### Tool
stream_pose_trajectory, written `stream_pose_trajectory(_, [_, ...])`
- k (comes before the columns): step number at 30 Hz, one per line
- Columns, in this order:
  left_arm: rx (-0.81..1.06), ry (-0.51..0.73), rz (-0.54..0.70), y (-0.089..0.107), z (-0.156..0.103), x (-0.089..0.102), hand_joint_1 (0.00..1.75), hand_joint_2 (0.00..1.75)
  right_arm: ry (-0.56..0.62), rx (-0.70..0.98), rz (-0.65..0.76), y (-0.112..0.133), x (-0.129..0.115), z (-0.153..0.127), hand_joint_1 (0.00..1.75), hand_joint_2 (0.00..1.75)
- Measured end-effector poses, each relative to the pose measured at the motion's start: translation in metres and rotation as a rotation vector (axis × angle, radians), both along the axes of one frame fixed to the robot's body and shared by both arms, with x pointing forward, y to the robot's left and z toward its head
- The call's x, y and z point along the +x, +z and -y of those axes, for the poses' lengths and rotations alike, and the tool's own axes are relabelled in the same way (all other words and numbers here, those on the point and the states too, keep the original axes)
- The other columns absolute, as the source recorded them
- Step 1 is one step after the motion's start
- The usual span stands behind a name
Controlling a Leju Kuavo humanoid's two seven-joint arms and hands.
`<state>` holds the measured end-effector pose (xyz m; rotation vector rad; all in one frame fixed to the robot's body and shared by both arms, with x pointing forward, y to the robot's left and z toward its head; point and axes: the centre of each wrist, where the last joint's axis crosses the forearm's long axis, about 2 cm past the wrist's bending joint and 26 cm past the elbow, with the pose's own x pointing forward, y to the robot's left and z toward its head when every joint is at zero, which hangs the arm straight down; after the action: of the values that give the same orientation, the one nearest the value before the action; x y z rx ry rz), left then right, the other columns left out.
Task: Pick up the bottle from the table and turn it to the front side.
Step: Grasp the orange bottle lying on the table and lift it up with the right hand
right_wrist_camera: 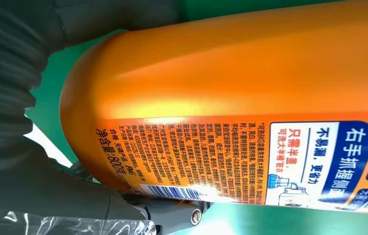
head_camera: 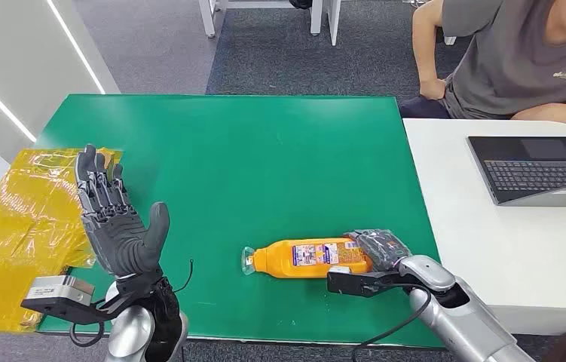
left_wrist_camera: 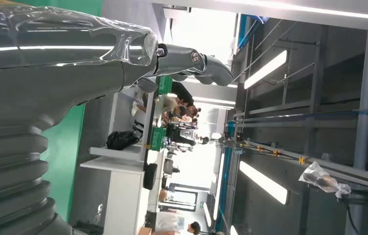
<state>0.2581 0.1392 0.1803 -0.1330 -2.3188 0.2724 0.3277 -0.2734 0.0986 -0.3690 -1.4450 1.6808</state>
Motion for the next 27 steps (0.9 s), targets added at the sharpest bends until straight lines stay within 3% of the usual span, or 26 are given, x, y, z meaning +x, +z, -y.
stream_pose_trajectory(12, [-0.002, 0.012, 0.014, -0.001, 0.0, -0.001, 0.0, 1.75, -0.07, 0.178, 0.188, 0.013, 0.007, -0.02, 1.75, 1.75])
stream_pose_trajectory(19, [-0.007, 0.027, 0.02, -0.002, -0.001, -0.002, 0.0, 1.75, -0.171, 0.386, 0.309, 0.029, 0.013, -0.037, 1.75, 1.75])
stream_pose_trajectory(27, [-0.014, 0.058, 0.018, -0.005, -0.001, -0.004, 0.0, 1.75, -0.306, 0.758, 0.47, 0.041, 0.005, -0.062, 1.75, 1.75])
